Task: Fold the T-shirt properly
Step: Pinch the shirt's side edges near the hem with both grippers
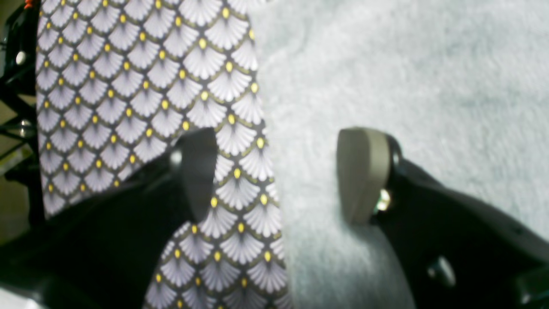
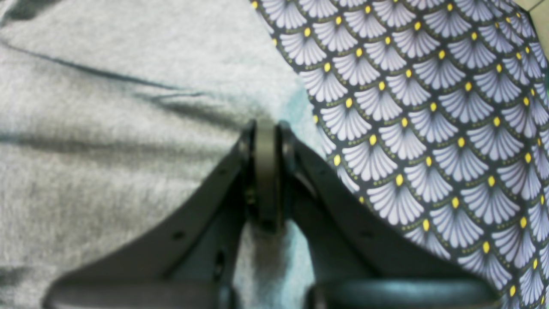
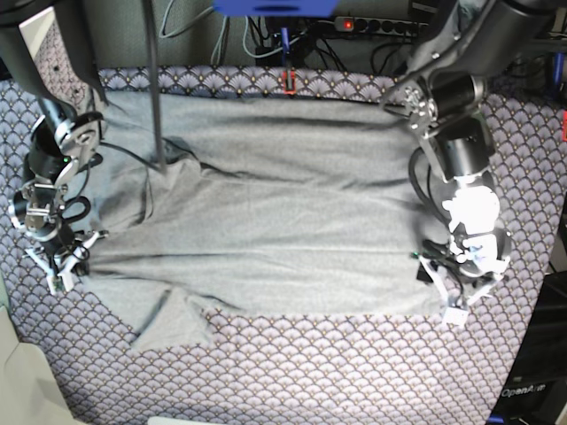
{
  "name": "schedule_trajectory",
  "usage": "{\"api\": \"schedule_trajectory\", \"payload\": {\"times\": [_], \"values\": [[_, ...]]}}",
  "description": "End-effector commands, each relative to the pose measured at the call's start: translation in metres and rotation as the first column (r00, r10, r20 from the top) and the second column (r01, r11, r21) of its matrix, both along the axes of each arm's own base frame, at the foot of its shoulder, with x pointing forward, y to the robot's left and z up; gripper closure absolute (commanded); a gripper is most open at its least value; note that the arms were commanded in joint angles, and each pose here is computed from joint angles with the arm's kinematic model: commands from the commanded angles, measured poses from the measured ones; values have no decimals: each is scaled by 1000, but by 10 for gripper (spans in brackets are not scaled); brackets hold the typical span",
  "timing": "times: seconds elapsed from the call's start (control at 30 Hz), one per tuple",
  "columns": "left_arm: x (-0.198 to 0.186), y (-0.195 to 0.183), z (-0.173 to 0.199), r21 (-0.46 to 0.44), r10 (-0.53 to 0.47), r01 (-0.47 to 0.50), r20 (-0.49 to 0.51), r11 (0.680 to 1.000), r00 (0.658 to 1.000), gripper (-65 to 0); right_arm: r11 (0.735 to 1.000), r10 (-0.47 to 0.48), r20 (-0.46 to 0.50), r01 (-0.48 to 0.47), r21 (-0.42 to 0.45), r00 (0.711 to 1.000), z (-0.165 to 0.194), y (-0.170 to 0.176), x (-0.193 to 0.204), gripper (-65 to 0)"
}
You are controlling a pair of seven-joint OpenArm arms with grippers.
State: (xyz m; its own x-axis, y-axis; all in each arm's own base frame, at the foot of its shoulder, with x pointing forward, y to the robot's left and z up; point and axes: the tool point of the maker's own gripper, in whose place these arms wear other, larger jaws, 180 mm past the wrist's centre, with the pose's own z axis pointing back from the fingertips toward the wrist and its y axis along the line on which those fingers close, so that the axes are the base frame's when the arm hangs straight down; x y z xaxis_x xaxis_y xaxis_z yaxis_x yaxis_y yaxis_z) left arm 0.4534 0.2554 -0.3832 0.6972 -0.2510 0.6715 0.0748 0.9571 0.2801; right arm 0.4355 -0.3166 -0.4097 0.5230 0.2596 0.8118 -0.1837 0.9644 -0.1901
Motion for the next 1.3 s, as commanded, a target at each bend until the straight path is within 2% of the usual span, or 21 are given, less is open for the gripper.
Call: {"api": "schedule_trajectory", "payload": {"times": [0.0, 0.1, 0.27, 0.47, 0.6, 1.0, 1.1, 1.27], "values": [[20, 8, 30, 5, 19, -19, 108, 1000, 994, -429, 1000, -15, 57, 16, -11, 998, 19, -12, 8, 0], [28, 11, 41, 2, 50, -52, 186, 999, 981, -429, 1000, -8, 40, 8, 0, 999, 8, -4, 2, 0], [42, 4, 41, -32, 56, -50, 219, 998, 974, -429, 1000, -1, 36, 0, 10, 999, 5, 3, 2, 0], [58, -3, 13, -100, 90, -71, 206, 993, 974, -429, 1000, 1, 6, -1, 10, 1000, -8, 4, -9, 0], [66, -4, 13, -107, 116, -92, 249, 990, 962, -429, 1000, 1, 1, -1, 10, 1000, -10, 4, -11, 0], [59, -8, -10, -129, 120, -91, 233, 987, 965, -419, 1000, -1, 1, 1, 7, 1000, -10, 2, -12, 0], [55, -12, -17, -139, 113, -82, 234, 987, 966, -357, 1000, -2, 1, 2, 6, 1000, -9, 1, -12, 0], [48, -7, -26, -140, 117, -88, 212, 986, 970, -194, 1000, -2, 1, 2, 4, 1000, -9, 0, -12, 0]]}}
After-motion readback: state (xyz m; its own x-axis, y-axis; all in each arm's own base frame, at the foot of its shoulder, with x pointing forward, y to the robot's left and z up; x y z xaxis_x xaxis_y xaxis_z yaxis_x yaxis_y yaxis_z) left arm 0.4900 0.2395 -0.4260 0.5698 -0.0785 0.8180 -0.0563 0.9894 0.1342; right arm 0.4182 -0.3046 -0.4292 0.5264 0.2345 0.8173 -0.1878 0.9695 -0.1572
